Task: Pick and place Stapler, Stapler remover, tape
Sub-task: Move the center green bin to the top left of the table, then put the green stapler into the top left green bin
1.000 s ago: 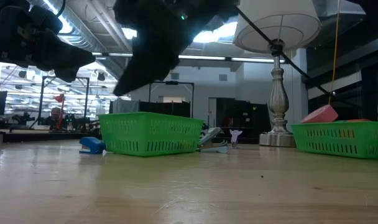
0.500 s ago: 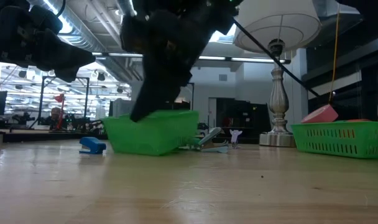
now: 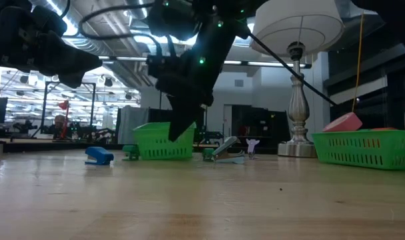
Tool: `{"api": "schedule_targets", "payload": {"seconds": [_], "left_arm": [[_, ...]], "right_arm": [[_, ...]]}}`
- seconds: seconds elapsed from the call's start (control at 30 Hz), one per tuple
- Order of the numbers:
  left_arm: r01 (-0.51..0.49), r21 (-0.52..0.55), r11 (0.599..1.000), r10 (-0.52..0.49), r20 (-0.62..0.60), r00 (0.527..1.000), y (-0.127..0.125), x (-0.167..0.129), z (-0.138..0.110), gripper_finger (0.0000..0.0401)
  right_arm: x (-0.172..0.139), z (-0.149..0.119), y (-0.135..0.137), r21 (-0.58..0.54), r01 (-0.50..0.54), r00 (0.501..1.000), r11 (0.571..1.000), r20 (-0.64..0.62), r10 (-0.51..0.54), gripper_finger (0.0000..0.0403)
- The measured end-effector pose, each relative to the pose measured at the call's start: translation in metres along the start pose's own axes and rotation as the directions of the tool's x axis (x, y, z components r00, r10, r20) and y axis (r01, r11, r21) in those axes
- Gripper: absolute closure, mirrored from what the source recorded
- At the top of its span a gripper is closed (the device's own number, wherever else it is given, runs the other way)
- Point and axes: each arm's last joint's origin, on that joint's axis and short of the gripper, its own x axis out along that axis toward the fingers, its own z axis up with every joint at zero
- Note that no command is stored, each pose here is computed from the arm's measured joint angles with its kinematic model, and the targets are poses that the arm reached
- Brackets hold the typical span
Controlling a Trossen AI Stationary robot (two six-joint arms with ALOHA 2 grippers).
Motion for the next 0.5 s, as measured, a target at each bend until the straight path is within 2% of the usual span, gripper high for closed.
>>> {"api": "schedule_targets", "payload": {"seconds": [0.23, 0.4, 0.5], "left_arm": [[0.0, 0.0, 1.0, 0.0, 0.0, 1.0, 0.0, 0.0, 0.0, 0.0343], [0.0, 0.0, 1.0, 0.0, 0.0, 1.0, 0.0, 0.0, 0.0, 0.0343], [0.0, 0.0, 1.0, 0.0, 0.0, 1.0, 0.0, 0.0, 0.0, 0.0343]], "right_arm": [[0.002, 0.001, -0.03, -0.028, 0.201, 0.98, 0.979, -0.007, -0.201, 0.0394], [0.003, 0.001, -0.043, -0.053, 0.305, 0.952, 0.951, -0.019, -0.306, 0.0393], [-0.007, 0.0, -0.045, -0.043, 0.34, 0.94, 0.939, -0.026, -0.341, 0.0393]]}}
